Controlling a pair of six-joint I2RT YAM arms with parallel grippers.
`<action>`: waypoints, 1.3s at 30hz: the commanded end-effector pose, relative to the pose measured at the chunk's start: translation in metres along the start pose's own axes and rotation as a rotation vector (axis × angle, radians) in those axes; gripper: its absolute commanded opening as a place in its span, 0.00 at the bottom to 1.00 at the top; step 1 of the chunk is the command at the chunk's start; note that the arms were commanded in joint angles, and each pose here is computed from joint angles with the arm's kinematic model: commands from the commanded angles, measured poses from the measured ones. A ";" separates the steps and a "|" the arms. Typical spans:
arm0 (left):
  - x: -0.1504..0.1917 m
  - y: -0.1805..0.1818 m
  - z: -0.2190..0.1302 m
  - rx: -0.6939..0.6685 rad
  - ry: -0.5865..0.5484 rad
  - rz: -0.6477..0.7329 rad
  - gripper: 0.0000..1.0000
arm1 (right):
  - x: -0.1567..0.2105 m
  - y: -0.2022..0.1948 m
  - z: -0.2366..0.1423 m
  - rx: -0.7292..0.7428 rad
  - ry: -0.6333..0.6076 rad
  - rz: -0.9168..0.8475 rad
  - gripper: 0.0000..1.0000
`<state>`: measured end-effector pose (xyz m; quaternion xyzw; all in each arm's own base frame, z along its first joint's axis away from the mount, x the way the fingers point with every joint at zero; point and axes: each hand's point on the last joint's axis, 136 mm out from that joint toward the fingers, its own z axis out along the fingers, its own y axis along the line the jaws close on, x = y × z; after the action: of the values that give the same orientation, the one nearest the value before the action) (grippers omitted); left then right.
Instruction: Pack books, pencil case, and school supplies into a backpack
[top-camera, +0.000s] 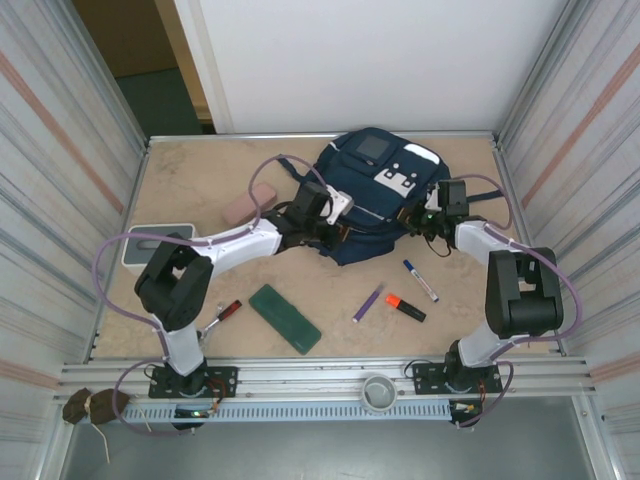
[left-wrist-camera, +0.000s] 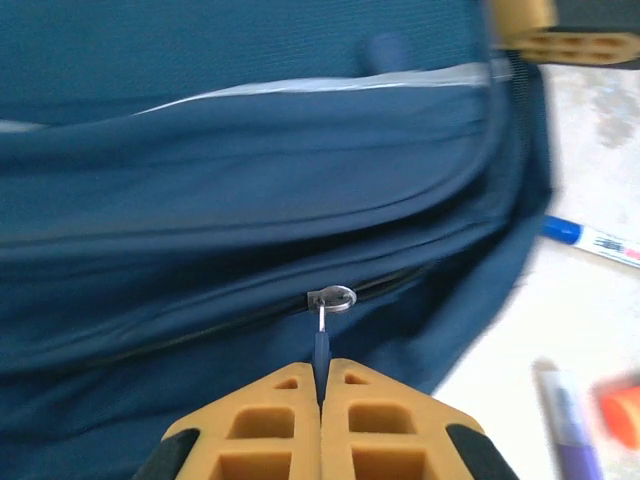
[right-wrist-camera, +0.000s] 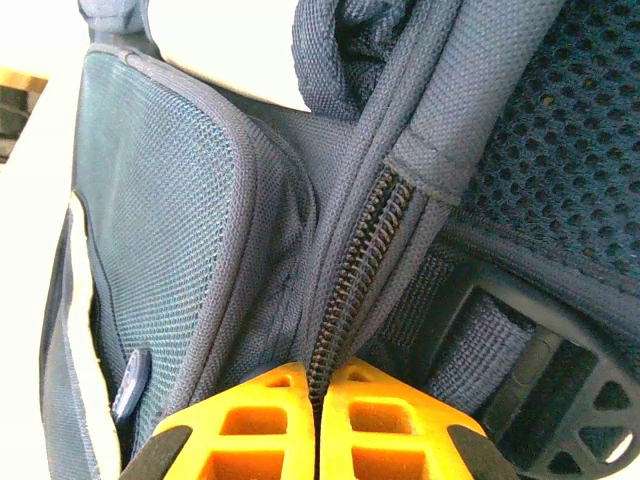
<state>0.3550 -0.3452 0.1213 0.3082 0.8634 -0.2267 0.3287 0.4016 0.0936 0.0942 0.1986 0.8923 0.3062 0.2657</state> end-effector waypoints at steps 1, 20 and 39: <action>-0.010 0.027 -0.022 -0.089 -0.047 -0.004 0.00 | -0.018 0.001 -0.018 0.037 -0.030 -0.082 0.02; -0.050 -0.021 -0.052 0.152 -0.163 -0.017 0.00 | 0.031 0.099 -0.063 -0.011 -0.165 -0.795 0.52; -0.062 -0.026 -0.061 0.188 -0.181 -0.017 0.00 | 0.080 0.107 -0.006 -0.005 -0.060 -1.061 0.44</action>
<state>0.3470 -0.3432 0.1554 0.3011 0.8447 -0.2985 0.3265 0.3483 0.2122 0.1445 -0.2635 0.8645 0.1479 0.4017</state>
